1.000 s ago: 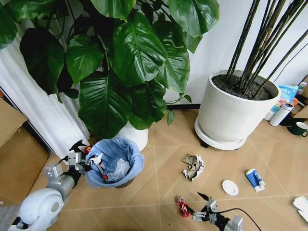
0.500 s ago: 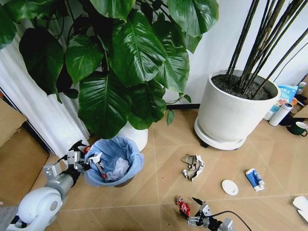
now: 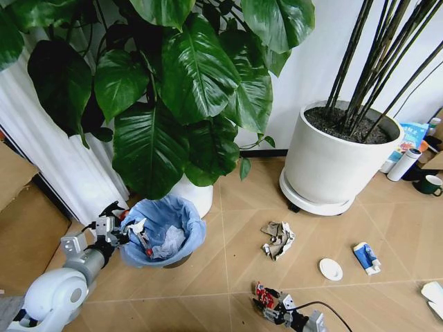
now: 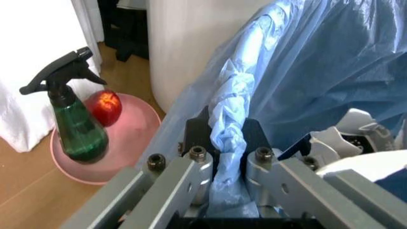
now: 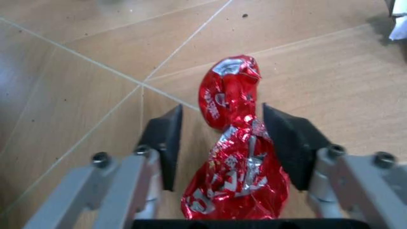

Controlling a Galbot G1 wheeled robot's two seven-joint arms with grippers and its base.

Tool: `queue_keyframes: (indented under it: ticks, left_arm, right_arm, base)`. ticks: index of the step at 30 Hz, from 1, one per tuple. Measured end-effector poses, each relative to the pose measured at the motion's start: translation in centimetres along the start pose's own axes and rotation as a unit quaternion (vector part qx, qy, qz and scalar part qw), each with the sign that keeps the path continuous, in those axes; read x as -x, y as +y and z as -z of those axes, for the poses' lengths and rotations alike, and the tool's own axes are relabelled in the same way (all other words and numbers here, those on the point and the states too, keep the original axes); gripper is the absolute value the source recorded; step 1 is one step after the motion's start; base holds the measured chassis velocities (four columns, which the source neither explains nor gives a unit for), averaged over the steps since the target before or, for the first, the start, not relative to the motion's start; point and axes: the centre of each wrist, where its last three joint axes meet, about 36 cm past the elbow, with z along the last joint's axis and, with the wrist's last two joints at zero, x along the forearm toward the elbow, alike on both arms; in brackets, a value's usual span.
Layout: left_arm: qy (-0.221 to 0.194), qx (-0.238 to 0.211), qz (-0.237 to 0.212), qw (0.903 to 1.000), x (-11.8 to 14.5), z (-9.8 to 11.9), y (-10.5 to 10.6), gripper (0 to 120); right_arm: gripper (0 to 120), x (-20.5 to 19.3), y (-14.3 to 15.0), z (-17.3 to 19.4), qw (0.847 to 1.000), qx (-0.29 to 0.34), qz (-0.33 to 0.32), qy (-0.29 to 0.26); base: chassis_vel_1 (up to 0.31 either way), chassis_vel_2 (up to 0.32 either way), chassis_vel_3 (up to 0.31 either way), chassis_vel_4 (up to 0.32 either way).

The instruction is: Pick up the trash bin and place the garbage on the floor into it.

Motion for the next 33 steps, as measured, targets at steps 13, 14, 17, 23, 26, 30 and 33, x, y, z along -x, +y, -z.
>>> queue_keyframes:
  ticks: [13, 14, 17, 23, 26, 30, 33]
  left_arm:
    - [0.005, 0.001, -0.002, 1.0000, 0.2, -0.2, 0.0, 1]
    - [0.007, 0.001, -0.003, 1.0000, 0.3, -0.3, 0.0, 1]
    - [0.013, 0.003, -0.006, 0.9999, 0.3, -0.7, -0.2, 1]
    - [0.027, 0.011, -0.012, 0.9995, 0.7, -1.7, -0.3, 1]
    - [0.030, 0.016, -0.014, 0.9993, 1.1, -1.8, -0.2, 1]
    - [0.034, 0.022, -0.020, 0.9990, 1.8, -2.2, -0.3, 1]
    - [0.039, 0.023, -0.024, 0.9987, 2.4, -3.1, -0.5, 1]
  right_arm:
    - [5, 0.2, -0.2, -0.2, 1.000, 0.010, -0.001, -0.002]
    - [5, 0.2, -0.2, -0.2, 1.000, 0.012, -0.001, -0.003]
    - [5, 0.0, -0.3, 0.1, 1.000, 0.015, -0.002, -0.009]
    - [5, -1.1, -1.6, 2.8, 0.998, 0.012, -0.017, -0.051]
    - [5, -1.9, -2.3, 4.6, 0.997, 0.007, -0.022, -0.076]
    - [5, -2.9, -3.8, 7.7, 0.993, -0.009, -0.010, -0.121]
    - [5, -3.0, -4.7, 11.5, 0.985, -0.026, 0.018, -0.171]
  base:
    - [0.000, 0.000, 0.000, 0.000]
    - [0.000, 0.000, 0.000, 0.000]
    - [0.000, 0.000, 0.000, 0.000]
    - [0.000, 0.000, 0.000, 0.000]
    - [0.000, 0.000, 0.000, 0.000]
    - [0.000, 0.000, 0.000, 0.000]
    - [0.000, 0.000, 0.000, 0.000]
